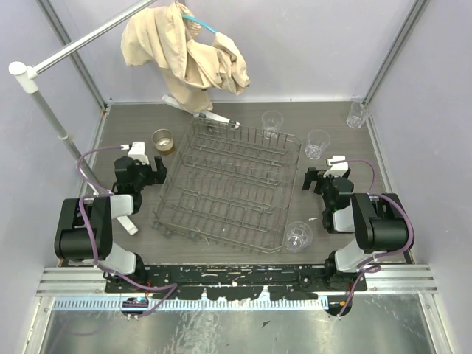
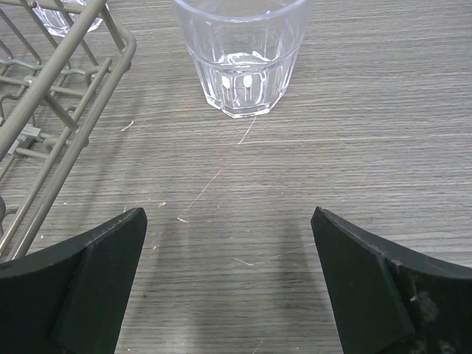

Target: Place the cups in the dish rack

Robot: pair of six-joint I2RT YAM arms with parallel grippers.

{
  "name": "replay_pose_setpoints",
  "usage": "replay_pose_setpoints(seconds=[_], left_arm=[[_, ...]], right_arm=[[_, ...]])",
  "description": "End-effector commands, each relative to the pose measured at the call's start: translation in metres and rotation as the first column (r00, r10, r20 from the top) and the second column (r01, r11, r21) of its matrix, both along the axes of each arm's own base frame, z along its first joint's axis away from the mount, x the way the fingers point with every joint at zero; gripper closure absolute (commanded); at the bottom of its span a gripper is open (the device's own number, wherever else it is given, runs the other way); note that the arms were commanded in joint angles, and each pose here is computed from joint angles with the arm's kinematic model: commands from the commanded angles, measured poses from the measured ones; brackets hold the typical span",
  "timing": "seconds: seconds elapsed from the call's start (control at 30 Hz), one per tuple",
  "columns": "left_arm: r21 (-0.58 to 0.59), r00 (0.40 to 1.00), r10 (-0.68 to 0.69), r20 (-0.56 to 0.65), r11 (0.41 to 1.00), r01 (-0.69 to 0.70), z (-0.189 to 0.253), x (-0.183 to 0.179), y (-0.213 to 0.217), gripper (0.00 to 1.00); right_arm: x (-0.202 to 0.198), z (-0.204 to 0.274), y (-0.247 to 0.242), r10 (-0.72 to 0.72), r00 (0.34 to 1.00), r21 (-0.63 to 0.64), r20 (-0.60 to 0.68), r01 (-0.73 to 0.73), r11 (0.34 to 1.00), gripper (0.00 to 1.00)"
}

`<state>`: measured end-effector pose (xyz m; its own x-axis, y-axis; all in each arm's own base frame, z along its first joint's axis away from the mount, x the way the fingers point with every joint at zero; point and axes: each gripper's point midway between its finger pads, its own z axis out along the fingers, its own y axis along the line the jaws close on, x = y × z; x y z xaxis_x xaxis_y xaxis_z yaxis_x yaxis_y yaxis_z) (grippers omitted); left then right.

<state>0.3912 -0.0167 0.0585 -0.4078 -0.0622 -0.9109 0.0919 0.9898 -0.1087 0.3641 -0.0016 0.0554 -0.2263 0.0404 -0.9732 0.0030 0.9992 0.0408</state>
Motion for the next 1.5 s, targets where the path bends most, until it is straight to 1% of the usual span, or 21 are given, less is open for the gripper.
replay_pose_setpoints(seconds=[0.0,0.33,0.37,0.4,0.5,0.53,0.6,0.67,0.87,0.97,1.07,1.1,1.2,1.27,1.37,1.47], left_arm=[[0.019,0.999,-0.001,0.048,1.0,0.0,0.013,0.012,0.001,0.02],[0.019,0.999,-0.002,0.047,1.0,0.001,0.013,0.012,0.001,0.02],[0.021,0.999,0.007,0.05,1.0,-0.008,0.014,0.012,0.002,0.02],[0.016,0.998,0.045,0.042,0.999,-0.046,0.016,0.015,0.007,0.02],[0.036,0.969,0.229,-0.096,0.973,-0.227,0.012,0.02,0.035,0.02],[0.049,0.957,0.249,-0.145,0.968,-0.245,0.009,0.022,0.038,0.02],[0.059,0.947,0.234,-0.221,0.972,-0.226,0.006,0.029,0.035,0.02],[0.052,0.946,0.219,-0.239,0.976,-0.213,0.01,0.034,0.033,0.02],[0.02,0.95,0.244,-0.196,0.969,-0.245,0.036,0.034,0.035,0.02],[0.003,0.938,0.245,-0.245,0.968,-0.252,0.044,0.035,0.032,0.02],[-0.03,0.896,0.239,-0.375,0.963,-0.269,0.037,0.035,0.024,0.02],[-0.061,0.89,0.225,-0.398,0.961,-0.27,0.042,0.04,0.019,0.02],[-0.142,0.853,0.187,-0.486,0.947,-0.289,0.04,0.041,0.004,0.02],[-0.193,0.841,0.171,-0.513,0.932,-0.307,0.04,0.042,-0.004,0.02],[-0.257,0.838,0.173,-0.517,0.903,-0.345,0.044,0.044,-0.011,0.02],[-0.269,0.828,0.211,-0.52,0.879,-0.393,0.048,0.047,-0.009,0.02]], right_arm=[[0.011,0.029,0.0,-0.001,0.994,-0.008,0.106,0.002,1.0,0.0],[0.012,0.028,0.0,0.002,0.995,-0.01,0.102,-0.001,1.0,0.0],[0.011,0.028,0.0,0.002,0.995,-0.01,0.104,-0.001,1.0,0.0],[0.011,0.029,0.0,-0.002,0.994,-0.01,0.107,0.003,1.0,0.0],[0.017,0.034,-0.003,-0.022,0.996,-0.007,0.083,0.022,1.0,0.0],[0.018,0.038,-0.004,-0.029,0.997,-0.008,0.075,0.03,1.0,0.0],[0.018,0.051,-0.006,-0.045,0.996,-0.012,0.079,0.046,0.999,0.0],[0.015,0.064,-0.007,-0.049,0.994,-0.013,0.102,0.051,0.999,0.0],[0.017,0.095,-0.007,-0.045,0.993,-0.033,0.113,0.049,0.998,0.01],[0.019,0.112,-0.005,-0.047,0.993,-0.004,0.11,0.047,0.999,0.04],[0.021,0.124,0.0,-0.034,0.995,0.022,0.09,0.032,0.999,0.09],[0.022,0.128,0.002,-0.028,0.996,0.032,0.089,0.026,0.999,0.11],[0.021,0.139,0.005,-0.027,0.996,0.064,0.087,0.022,0.998,0.12],[0.021,0.144,0.008,-0.021,0.997,0.089,0.079,0.014,0.996,0.13],[0.019,0.148,0.013,-0.015,0.998,0.132,0.061,0.006,0.991,0.15],[0.016,0.155,0.016,-0.007,0.998,0.162,0.07,-0.005,0.987,0.17]])
